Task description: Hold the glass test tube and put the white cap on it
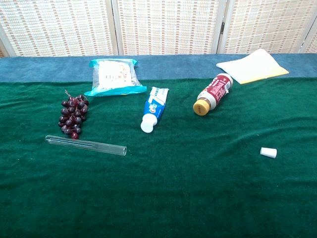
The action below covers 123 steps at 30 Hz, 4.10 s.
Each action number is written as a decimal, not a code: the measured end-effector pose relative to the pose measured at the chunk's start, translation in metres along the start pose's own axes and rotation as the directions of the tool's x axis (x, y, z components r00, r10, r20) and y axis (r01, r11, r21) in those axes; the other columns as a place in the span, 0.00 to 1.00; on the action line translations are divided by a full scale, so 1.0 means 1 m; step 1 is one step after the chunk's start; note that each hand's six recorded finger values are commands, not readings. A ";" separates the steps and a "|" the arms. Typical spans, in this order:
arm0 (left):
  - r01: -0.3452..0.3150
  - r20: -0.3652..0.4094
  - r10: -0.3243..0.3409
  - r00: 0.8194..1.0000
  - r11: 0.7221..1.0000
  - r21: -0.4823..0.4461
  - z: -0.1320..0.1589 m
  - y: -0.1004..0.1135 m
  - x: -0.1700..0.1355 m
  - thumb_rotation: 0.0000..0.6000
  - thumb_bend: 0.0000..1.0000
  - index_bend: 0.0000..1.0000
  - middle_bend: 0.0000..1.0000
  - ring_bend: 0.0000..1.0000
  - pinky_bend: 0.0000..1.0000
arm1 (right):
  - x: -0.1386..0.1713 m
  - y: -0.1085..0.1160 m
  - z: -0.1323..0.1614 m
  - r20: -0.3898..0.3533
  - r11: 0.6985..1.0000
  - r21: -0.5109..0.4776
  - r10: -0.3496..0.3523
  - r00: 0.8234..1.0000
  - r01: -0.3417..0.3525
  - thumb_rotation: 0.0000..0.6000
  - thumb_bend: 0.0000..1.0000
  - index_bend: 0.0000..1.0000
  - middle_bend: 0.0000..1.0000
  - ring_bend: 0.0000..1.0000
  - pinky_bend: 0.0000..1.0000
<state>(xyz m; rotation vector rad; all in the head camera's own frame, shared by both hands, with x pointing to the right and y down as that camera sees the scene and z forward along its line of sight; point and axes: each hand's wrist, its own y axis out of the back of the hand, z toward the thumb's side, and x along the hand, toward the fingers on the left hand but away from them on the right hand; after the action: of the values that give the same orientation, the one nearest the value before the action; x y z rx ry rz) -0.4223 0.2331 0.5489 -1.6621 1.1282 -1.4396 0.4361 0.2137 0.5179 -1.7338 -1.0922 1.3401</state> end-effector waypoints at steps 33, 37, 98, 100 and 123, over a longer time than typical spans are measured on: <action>0.121 0.287 -0.132 0.949 0.991 0.054 0.072 -0.024 0.057 1.00 0.20 0.37 0.79 0.81 0.79 | -0.018 0.011 0.009 -0.026 1.000 0.001 -0.018 1.000 0.018 0.30 0.46 0.00 0.09 0.17 0.13; 0.185 0.357 -0.202 0.912 0.979 0.081 0.098 -0.046 0.068 1.00 0.22 0.40 0.85 0.85 0.84 | -0.020 0.008 0.009 -0.023 1.000 0.000 -0.008 1.000 0.008 0.30 0.46 0.00 0.09 0.17 0.13; 0.403 0.226 -0.449 0.864 0.887 0.224 0.143 -0.160 0.107 1.00 0.39 0.51 0.95 0.92 0.91 | -0.027 -0.003 -0.006 0.031 0.999 -0.022 0.034 0.999 -0.034 0.30 0.46 0.00 0.11 0.17 0.13; 0.402 0.225 -0.448 0.865 0.888 0.223 0.143 -0.160 0.107 1.00 0.40 0.52 0.95 0.92 0.91 | -0.027 -0.003 -0.007 0.031 0.999 -0.023 0.035 0.999 -0.034 0.30 0.46 0.00 0.11 0.17 0.13; 0.397 0.227 -0.435 0.871 0.897 0.193 0.140 -0.162 0.108 1.00 0.48 0.62 0.99 0.95 0.92 | -0.025 -0.001 -0.008 0.040 0.999 -0.031 0.028 0.999 -0.027 0.30 0.46 0.00 0.13 0.18 0.13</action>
<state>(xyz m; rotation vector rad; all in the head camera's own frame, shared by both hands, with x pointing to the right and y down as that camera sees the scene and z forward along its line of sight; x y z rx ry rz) -0.2520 0.1936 0.7134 -2.0063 0.5213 -1.4517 0.4404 0.1911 0.5310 -1.7564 -1.1203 1.3874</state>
